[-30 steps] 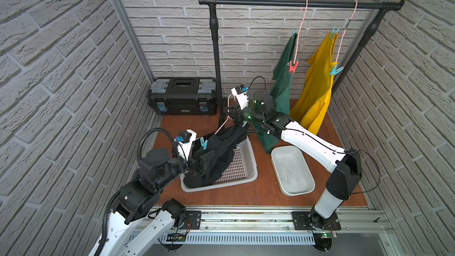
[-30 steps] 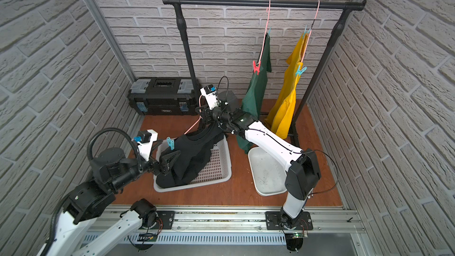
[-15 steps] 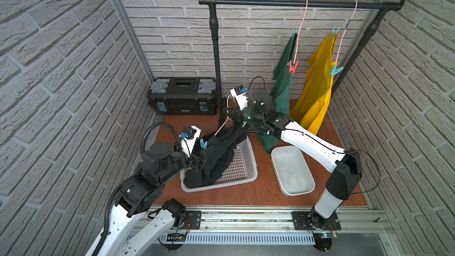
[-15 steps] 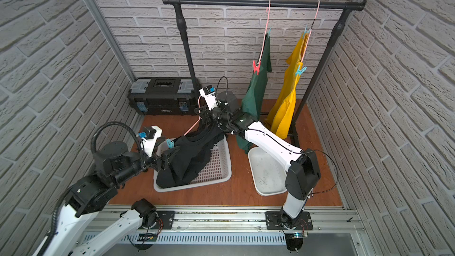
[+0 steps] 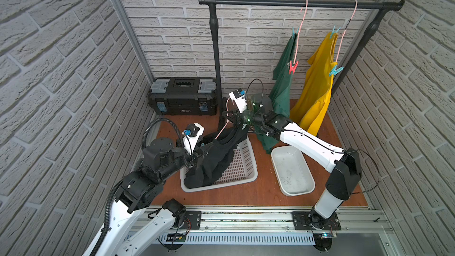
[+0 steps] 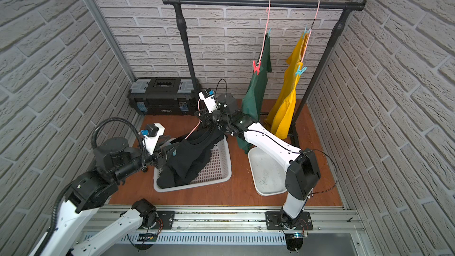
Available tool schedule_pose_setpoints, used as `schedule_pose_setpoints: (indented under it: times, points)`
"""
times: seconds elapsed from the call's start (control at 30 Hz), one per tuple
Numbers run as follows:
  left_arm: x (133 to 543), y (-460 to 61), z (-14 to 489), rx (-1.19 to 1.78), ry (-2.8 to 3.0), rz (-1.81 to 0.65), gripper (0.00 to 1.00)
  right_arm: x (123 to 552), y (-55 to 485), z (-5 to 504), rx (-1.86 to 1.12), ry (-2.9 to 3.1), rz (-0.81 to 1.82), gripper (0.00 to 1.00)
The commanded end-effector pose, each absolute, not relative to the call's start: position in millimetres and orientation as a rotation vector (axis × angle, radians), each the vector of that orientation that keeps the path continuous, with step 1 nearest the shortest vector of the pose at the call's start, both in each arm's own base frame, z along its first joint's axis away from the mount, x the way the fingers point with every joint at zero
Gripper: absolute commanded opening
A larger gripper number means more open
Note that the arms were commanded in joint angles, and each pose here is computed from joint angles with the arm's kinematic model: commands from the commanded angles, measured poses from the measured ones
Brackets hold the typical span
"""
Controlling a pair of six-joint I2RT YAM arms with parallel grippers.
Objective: Remove the clothespins securing t-shirts to the hanger
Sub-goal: Remove the clothespin from the hanger.
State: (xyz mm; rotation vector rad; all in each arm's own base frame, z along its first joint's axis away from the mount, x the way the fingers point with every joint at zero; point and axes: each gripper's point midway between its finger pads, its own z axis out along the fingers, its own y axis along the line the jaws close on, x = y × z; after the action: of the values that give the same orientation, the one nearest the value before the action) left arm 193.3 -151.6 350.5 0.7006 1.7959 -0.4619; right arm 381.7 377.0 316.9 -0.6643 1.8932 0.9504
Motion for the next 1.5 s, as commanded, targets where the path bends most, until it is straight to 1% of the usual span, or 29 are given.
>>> schedule_pose_setpoints:
  times: [0.0, 0.33, 0.5, 0.63, 1.17, 1.23, 1.33, 1.47]
  points:
    - [192.2, -155.9, 359.2, 0.717, 1.768, -0.487, 0.49, 372.4, 377.6, 348.5, -0.683, 1.793, 0.975, 0.02]
    - [191.7, -153.1, 354.8, 0.674, 1.799, -0.503, 0.50, 372.3, 376.2, 352.2, -0.684, 1.777, 0.965, 0.02]
    - [195.7, -149.0, 356.6, 0.549, 1.827, -0.550, 0.50, 373.2, 374.0, 355.5, -0.670, 1.757, 0.957, 0.02]
    - [191.8, -148.8, 358.8, 0.506, 1.834, -0.600, 0.48, 375.0, 371.8, 360.9, -0.633, 1.731, 0.963, 0.02]
    - [189.6, -146.4, 334.4, 0.502, 1.887, -0.593, 0.48, 376.1, 368.5, 368.1, -0.606, 1.703, 0.958, 0.02]
    - [189.7, -145.7, 336.2, 0.500, 1.878, -0.589, 0.45, 376.3, 368.2, 367.4, -0.606, 1.705, 0.954, 0.02]
    - [189.7, -146.3, 339.6, 0.498, 1.862, -0.595, 0.37, 375.9, 368.1, 366.7, -0.608, 1.706, 0.955, 0.02]
    - [191.7, -148.4, 339.8, 0.494, 1.861, -0.604, 0.29, 375.6, 367.9, 366.7, -0.608, 1.706, 0.955, 0.02]
